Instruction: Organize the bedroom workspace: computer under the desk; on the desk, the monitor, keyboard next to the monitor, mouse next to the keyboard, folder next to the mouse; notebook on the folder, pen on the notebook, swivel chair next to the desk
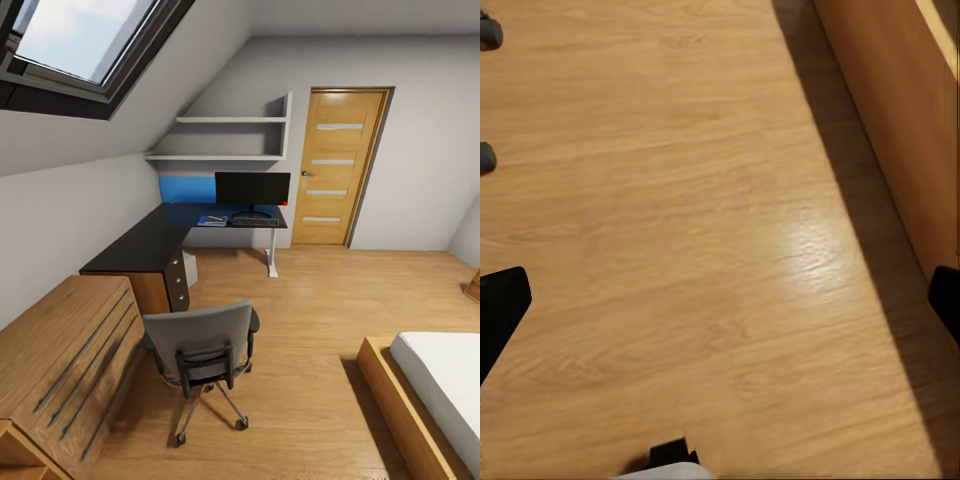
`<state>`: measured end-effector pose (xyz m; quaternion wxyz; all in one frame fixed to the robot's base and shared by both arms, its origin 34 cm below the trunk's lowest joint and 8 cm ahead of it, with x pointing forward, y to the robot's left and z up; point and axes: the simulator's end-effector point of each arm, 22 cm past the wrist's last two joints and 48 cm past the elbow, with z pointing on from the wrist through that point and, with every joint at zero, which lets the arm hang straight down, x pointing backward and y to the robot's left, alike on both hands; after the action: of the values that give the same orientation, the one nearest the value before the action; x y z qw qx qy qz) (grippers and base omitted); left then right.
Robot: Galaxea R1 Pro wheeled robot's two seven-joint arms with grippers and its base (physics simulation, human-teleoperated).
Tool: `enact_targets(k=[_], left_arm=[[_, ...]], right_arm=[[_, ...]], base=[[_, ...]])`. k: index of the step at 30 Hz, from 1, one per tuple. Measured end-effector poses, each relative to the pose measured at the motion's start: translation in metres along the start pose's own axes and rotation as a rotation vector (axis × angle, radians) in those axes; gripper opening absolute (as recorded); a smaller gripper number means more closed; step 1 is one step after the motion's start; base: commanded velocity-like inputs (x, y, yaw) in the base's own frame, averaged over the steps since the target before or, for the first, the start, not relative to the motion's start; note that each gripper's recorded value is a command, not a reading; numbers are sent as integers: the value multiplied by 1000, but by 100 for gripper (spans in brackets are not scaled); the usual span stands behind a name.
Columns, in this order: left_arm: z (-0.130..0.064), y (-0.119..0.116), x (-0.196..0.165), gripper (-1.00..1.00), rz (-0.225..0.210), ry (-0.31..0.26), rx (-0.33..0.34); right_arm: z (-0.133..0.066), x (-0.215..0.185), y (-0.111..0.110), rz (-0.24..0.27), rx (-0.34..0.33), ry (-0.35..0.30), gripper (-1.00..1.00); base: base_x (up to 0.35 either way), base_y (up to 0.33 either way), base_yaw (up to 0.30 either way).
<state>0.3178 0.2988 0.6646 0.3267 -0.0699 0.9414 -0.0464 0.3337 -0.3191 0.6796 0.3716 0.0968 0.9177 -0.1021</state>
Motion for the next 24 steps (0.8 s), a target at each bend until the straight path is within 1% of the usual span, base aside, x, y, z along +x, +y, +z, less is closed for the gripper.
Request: enact_targets(k=[5, 8, 14, 21, 24], left_arm=[[0, 1, 0, 100, 0, -1, -1], [0, 1, 0, 100, 0, 0, -1], [0, 1, 0, 100, 0, 0, -1], [0, 1, 0, 100, -1, 0, -1], [0, 1, 0, 100, -1, 0, -1]], right_arm=[[0, 0, 1, 0, -1, 0, 100], [0, 0, 1, 0, -2, 0, 100], [0, 0, 3, 1, -4, 1, 100], [-1, 0, 4, 2, -4, 1, 100], [-1, 1, 4, 2, -4, 1, 100]], base=[[0, 252, -234], [0, 285, -100], [0, 251, -25], [-9, 67, -3], [-102, 172, -1]])
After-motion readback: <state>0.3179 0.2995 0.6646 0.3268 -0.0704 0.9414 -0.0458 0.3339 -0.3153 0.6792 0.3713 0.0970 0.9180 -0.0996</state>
